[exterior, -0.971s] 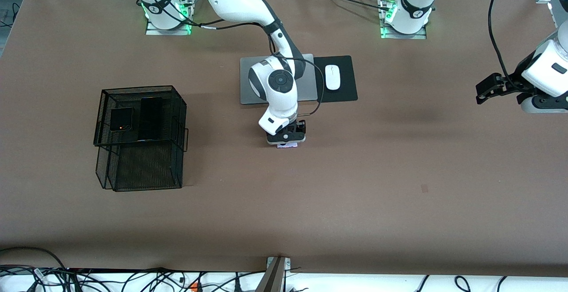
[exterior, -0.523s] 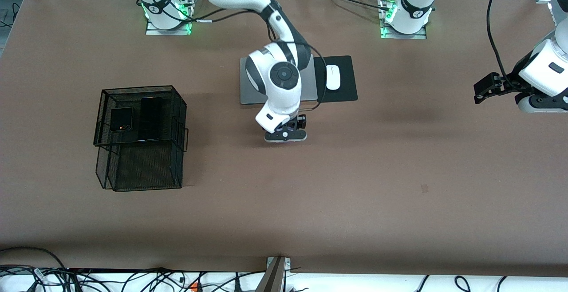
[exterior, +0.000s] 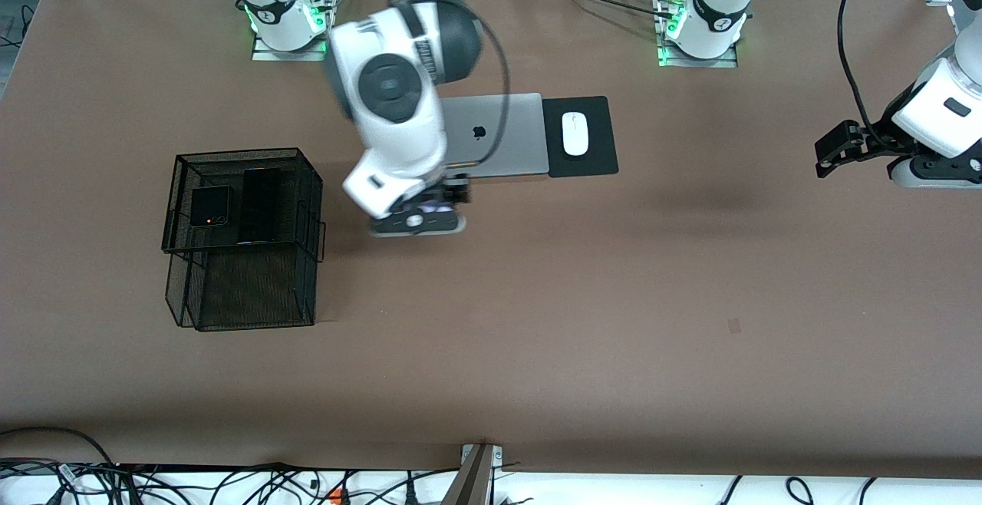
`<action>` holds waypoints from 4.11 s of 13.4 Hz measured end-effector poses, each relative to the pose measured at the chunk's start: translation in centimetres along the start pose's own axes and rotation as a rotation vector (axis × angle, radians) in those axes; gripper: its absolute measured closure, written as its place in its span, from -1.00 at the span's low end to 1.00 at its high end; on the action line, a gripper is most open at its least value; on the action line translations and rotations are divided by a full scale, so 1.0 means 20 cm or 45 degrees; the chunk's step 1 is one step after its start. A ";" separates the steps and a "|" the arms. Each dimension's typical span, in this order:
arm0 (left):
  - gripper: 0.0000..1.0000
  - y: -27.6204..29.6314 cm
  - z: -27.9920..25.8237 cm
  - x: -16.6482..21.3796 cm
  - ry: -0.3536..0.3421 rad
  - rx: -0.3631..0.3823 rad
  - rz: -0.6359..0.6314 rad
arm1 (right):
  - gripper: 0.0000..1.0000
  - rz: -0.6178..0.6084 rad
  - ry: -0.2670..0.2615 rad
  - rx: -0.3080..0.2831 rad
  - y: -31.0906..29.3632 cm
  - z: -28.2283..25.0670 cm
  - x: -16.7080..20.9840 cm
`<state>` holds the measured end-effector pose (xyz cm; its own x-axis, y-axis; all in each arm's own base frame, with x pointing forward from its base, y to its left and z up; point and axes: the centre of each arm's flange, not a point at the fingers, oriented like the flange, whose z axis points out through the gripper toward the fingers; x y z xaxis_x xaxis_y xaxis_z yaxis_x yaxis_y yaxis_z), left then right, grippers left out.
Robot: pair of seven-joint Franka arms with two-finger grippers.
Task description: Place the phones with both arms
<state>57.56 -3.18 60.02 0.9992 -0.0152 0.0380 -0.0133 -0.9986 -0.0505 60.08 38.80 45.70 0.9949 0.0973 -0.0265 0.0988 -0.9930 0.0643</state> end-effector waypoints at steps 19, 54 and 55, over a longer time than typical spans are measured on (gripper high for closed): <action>-1.00 0.00 0.02 -0.13 0.056 0.001 0.004 | -0.69 -0.065 -0.053 0.089 1.71 0.94 0.46; -1.00 -0.01 0.02 -0.13 0.045 0.001 0.001 | -1.00 -0.016 -0.138 0.032 1.68 -0.15 -0.06; -1.00 -0.01 0.02 -0.13 0.045 0.001 0.001 | -1.00 -0.017 -0.132 0.039 1.74 -0.19 -0.11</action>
<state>54.91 -3.01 59.44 0.9972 -0.0174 0.0733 -0.0137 -0.9986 -0.0516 61.45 4.37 51.75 0.9859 0.1049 -0.1302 0.1100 -0.9934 0.0324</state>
